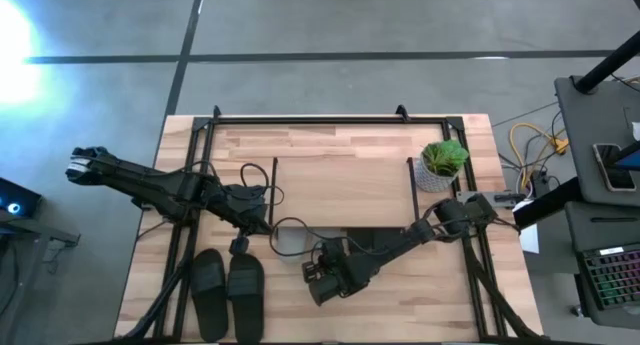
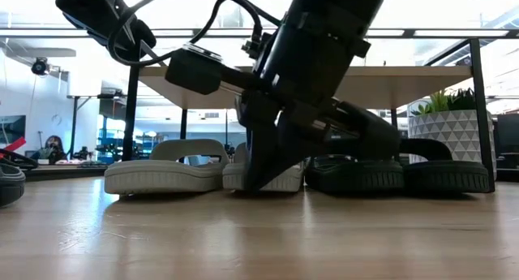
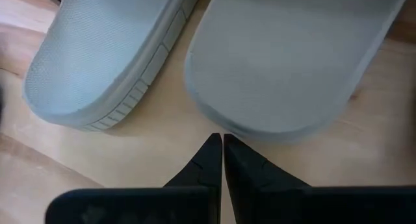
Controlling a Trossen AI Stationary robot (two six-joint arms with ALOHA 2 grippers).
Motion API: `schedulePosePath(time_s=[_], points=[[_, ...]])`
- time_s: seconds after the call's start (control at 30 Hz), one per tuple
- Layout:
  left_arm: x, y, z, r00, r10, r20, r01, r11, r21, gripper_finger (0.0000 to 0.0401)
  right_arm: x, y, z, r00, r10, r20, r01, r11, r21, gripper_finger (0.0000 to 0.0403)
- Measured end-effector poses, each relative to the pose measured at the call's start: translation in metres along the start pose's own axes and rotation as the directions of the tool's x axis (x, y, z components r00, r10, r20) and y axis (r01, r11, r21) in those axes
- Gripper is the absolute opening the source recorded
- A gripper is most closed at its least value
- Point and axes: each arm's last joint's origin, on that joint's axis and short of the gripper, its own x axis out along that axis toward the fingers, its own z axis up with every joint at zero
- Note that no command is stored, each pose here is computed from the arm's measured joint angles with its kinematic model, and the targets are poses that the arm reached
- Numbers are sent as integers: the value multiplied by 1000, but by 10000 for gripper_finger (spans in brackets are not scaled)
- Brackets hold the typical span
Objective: Pick and place slides into the shelf
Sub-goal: Adjust the gray slides under the shelf
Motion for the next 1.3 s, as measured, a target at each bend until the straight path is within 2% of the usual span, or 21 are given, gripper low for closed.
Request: schedulePosePath(time_s=[0.13,0.27,0.37,0.5,0.73,0.9,1.3], points=[[0,0,0,1000,0,0,0,1000,0,0,-1,-4,0,999,-36,2,36,999,-15,9],[0,0,0,1000,0,0,0,1000,0,0,-3,-3,-1,1000,-26,-13,26,999,31,9],[0,0,0,1000,0,1,0,1000,1,0,-10,9,-3,998,63,-30,-61,995,75,8],[0,0,0,1000,-1,2,1,1000,27,0,-22,27,-3,978,204,-43,-201,977,76,9],[-7,-6,-1,1000,-26,18,23,991,133,0,-14,35,0,970,242,-30,-240,969,64,9],[-24,-12,-5,998,-50,44,42,986,164,0,-3,47,0,939,344,-16,-343,939,32,8],[-62,-11,-20,996,-41,82,27,986,164,0,4,48,3,942,335,-18,-335,942,25,9]])
